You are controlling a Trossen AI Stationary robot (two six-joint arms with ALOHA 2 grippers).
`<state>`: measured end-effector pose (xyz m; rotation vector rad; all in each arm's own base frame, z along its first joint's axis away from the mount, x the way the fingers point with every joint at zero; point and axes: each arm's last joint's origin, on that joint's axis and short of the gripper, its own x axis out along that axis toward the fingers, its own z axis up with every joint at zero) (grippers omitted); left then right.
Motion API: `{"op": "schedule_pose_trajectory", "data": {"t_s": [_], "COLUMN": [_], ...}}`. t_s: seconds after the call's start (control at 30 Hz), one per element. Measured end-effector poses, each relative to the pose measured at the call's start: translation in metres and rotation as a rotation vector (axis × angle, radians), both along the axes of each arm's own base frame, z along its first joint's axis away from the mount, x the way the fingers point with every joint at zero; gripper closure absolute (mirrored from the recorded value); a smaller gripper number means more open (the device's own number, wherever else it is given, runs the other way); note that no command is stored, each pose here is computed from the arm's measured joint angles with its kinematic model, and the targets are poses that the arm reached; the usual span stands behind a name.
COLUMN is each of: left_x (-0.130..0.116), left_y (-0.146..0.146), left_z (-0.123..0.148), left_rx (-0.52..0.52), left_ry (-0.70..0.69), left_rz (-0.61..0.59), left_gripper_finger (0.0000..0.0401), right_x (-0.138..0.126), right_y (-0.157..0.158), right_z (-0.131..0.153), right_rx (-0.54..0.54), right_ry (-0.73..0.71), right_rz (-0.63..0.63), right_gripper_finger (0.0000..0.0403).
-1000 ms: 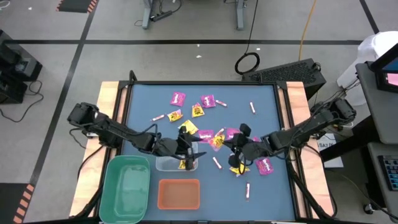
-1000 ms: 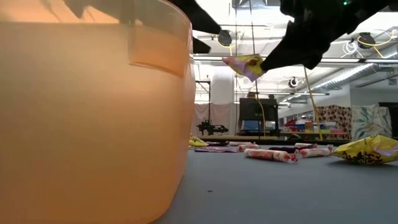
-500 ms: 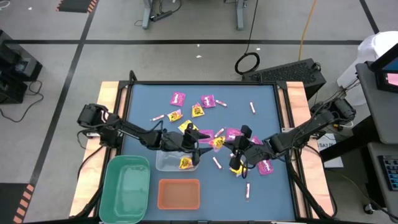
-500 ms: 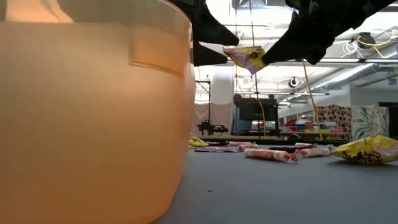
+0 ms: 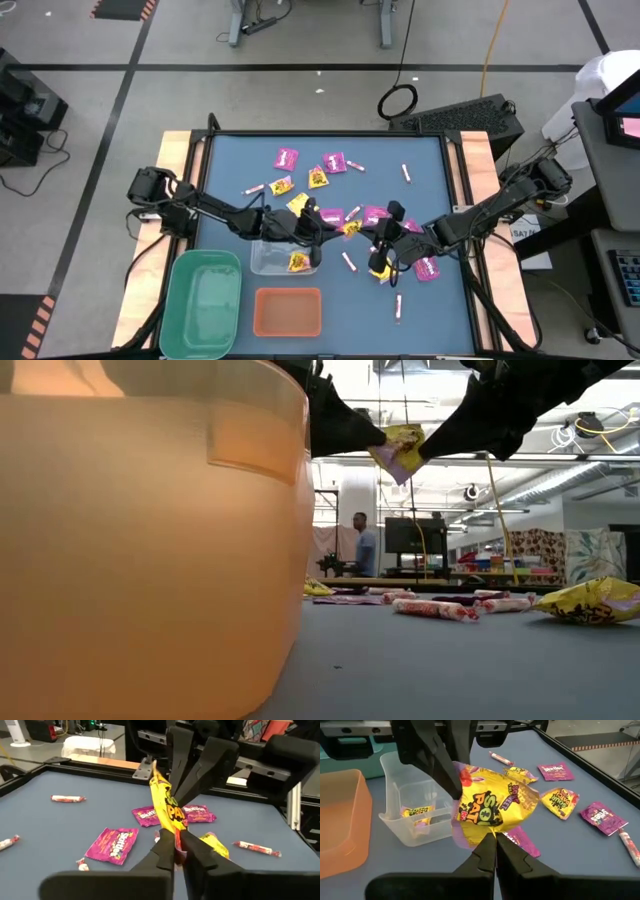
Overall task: Sort candy
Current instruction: Put the yellow candy into the transparent bin
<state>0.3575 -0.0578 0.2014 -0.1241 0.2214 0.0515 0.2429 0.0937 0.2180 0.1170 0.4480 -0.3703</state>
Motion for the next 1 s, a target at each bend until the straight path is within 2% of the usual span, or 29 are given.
{"op": "schedule_pose_trajectory", "data": {"t_s": [0.13,0.3,0.47,0.63,0.83,1.0], "left_x": [0.0,-0.003,-0.015,-0.033,-0.057,-0.069], "left_y": [0.0,0.0,0.002,0.006,0.009,0.006], "left_z": [0.0,0.004,0.021,0.045,0.065,0.078], "left_rx": [0.025,0.027,0.06,0.143,0.236,0.24], "left_ry": [0.001,0.018,0.048,0.069,0.132,0.109], "left_rz": [-0.007,-0.029,-0.031,-0.041,-0.009,0.0], "left_gripper_finger": [0.0383,0.0391,0.0393,0.0394,0.0393,0.0392], "right_x": [0.0,0.0,-0.001,-0.001,-0.001,0.001], "right_y": [0.0,0.0,0.002,0.004,0.008,0.013], "right_z": [0.0,-0.001,-0.002,-0.002,-0.007,-0.015], "right_rx": [-0.001,0.007,0.033,0.063,0.071,0.057], "right_ry": [0.001,0.007,0.023,0.041,0.075,0.106], "right_rz": [0.001,0.001,0.035,0.093,0.144,0.152], "right_gripper_finger": [0.0399,0.0363,0.0319,0.0289,0.0278,0.0277]}}
